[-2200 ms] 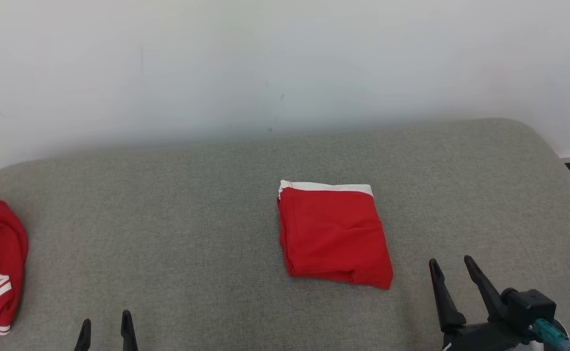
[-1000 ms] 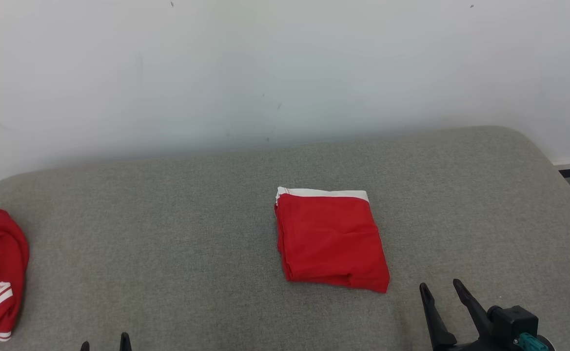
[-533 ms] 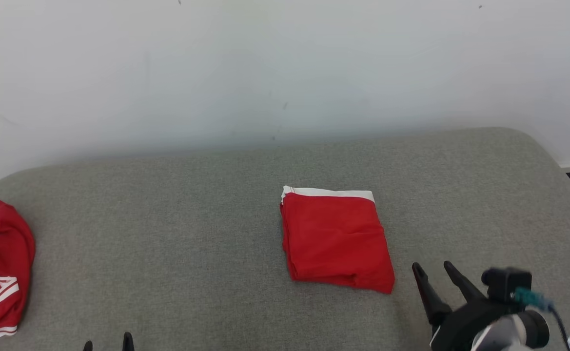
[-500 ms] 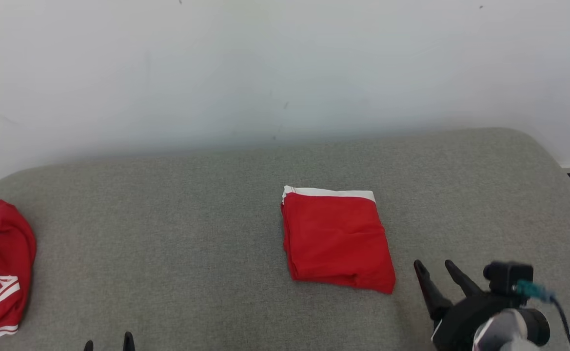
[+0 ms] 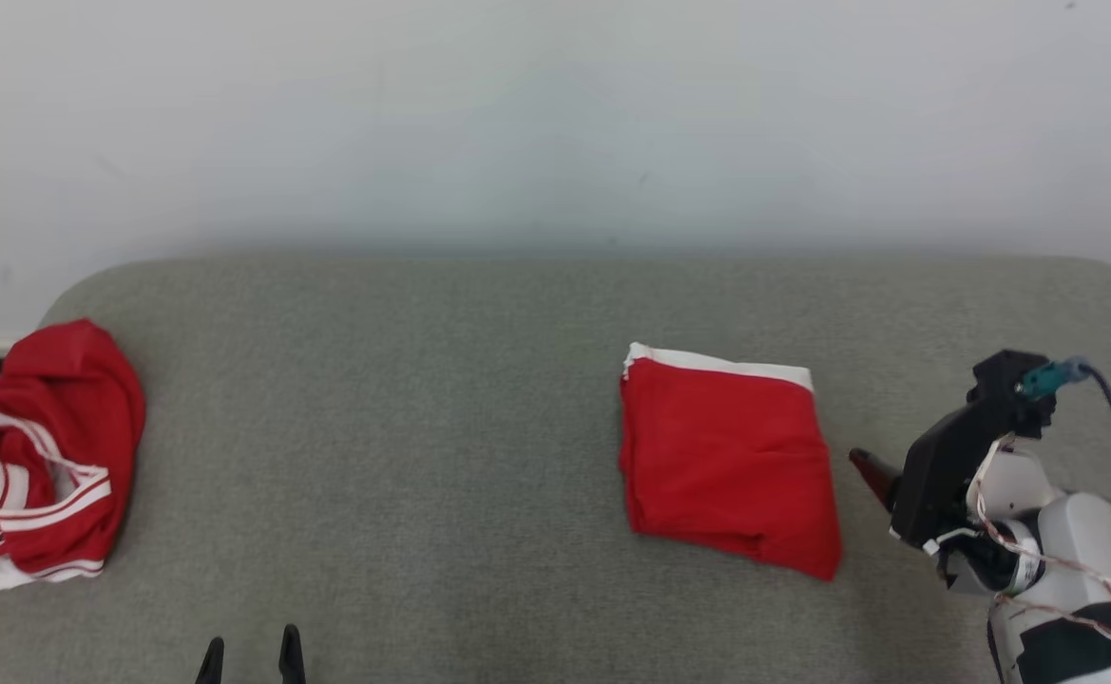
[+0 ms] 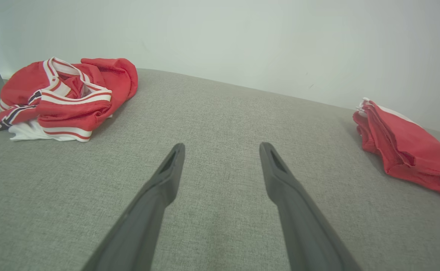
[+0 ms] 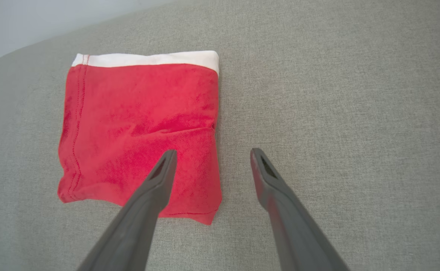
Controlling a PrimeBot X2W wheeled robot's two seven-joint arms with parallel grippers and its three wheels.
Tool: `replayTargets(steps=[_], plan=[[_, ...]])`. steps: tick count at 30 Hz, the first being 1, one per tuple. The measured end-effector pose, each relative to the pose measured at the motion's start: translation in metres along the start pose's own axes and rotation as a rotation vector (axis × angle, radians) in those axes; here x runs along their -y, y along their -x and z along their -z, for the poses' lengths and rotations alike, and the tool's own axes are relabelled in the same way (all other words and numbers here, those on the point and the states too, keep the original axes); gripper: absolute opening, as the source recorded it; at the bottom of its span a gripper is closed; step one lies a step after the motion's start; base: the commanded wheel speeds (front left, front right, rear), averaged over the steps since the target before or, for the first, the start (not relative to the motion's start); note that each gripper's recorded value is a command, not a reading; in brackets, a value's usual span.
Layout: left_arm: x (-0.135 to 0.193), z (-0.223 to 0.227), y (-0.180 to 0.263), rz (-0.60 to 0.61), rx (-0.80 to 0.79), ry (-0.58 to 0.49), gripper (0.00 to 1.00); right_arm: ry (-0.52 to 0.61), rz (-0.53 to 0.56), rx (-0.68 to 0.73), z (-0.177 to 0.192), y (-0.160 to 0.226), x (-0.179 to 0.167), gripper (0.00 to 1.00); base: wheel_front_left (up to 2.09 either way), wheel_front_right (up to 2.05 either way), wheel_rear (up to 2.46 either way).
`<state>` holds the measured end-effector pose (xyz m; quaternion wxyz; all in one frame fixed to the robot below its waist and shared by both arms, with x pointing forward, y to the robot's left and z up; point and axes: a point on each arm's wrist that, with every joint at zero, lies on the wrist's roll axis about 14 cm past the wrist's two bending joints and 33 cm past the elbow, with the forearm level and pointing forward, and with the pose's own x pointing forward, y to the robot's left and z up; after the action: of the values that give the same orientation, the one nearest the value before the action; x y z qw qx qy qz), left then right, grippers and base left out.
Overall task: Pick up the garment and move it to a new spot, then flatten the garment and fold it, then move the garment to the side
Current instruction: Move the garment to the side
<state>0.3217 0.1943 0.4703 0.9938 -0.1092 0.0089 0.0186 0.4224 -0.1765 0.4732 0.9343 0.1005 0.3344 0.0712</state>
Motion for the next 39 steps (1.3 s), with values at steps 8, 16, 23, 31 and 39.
replayTargets(steps=[8, 16, 23, 31, 39], plan=[[-0.016, -0.003, -0.003, -0.056, 0.006, 0.000, 1.00, 0.024, 0.048, -0.114, -0.005, -0.034, 0.002, 1.00, 0.00, 0.00, 0.00], [-0.032, 0.001, -0.001, -0.116, -0.011, -0.007, 1.00, 0.007, 0.053, -0.218, 0.015, -0.069, -0.003, 1.00, 0.00, 0.00, 0.00], [-0.044, 0.011, 0.003, -0.160, -0.052, -0.014, 1.00, 0.024, 0.033, -0.322, 0.037, -0.093, -0.014, 0.60, 0.00, 0.00, 0.00], [-0.034, 0.014, -0.013, -0.123, -0.060, -0.012, 1.00, 0.168, 0.067, -0.345, 0.030, -0.098, -0.004, 0.00, 0.00, 0.00, 0.00], [-0.002, 0.015, -0.045, -0.005, -0.050, -0.019, 1.00, 0.291, 0.167, -0.289, 0.001, -0.078, 0.039, 0.00, 0.00, 0.00, 0.00]])
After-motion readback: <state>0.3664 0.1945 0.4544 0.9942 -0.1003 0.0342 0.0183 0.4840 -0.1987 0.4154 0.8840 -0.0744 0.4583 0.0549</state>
